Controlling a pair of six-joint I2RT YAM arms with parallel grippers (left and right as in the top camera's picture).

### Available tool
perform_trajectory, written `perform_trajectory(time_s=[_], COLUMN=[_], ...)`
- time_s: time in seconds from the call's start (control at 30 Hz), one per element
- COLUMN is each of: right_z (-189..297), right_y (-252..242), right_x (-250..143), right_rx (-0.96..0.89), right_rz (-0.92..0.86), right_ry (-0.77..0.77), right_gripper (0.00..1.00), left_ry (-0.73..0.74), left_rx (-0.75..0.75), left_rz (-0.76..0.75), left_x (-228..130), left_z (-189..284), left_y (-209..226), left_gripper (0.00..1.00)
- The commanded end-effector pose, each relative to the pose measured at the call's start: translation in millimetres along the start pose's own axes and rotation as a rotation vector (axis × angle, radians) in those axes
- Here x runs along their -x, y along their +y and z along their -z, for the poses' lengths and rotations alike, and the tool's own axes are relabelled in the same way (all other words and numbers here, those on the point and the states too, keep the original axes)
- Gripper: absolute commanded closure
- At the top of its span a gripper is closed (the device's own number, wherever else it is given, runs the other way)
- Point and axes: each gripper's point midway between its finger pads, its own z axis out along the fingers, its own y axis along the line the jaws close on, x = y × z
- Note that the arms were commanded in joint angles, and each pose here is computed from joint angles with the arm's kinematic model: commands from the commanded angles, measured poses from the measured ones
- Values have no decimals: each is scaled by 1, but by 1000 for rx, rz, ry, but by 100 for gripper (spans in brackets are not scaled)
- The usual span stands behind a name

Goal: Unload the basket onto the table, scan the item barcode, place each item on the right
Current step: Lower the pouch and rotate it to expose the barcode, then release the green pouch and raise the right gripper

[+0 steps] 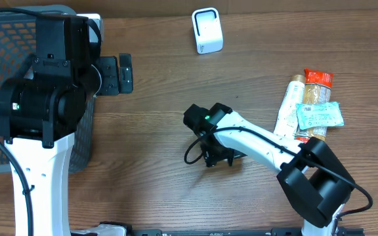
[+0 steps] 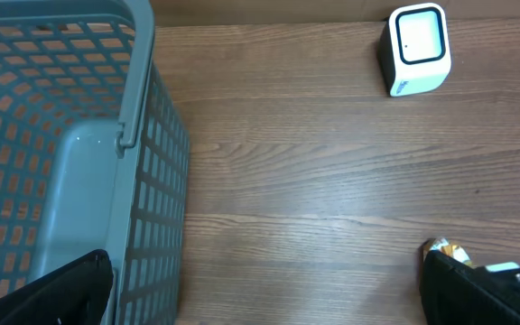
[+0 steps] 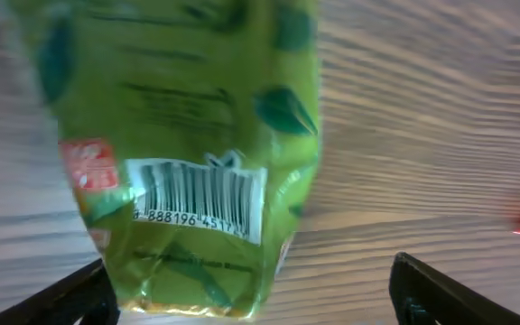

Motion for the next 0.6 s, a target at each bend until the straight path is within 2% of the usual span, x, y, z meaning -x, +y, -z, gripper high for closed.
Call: perform_trajectory(time_s=[0.0, 0.13, 0.3, 0.4, 0.5, 0.57], right_z=[-6, -7, -1, 22, 58, 76], right_y=[-52, -107, -152, -146, -111, -94], right_x=[22, 55, 89, 104, 115, 114], right_rx=[-159, -292, -280, -107, 170, 313], right_rz=[-36, -84, -192, -250, -304, -503], right_ry=[-59, -145, -201, -217, -248, -233], right_gripper=[6, 5, 7, 9, 18, 21], left_ry=[-2, -2, -2, -2, -2, -2], left_rx=[-3, -2, -2, -3, -2, -2], left_rz=[-13, -13, -13, -13, -13, -13], left_x=[1, 1, 1, 1, 1, 1], left_z=[0, 0, 0, 0, 0, 0], left_y=[-2, -2, -2, -2, -2, -2], left_gripper=[0, 0, 0, 0, 0, 0])
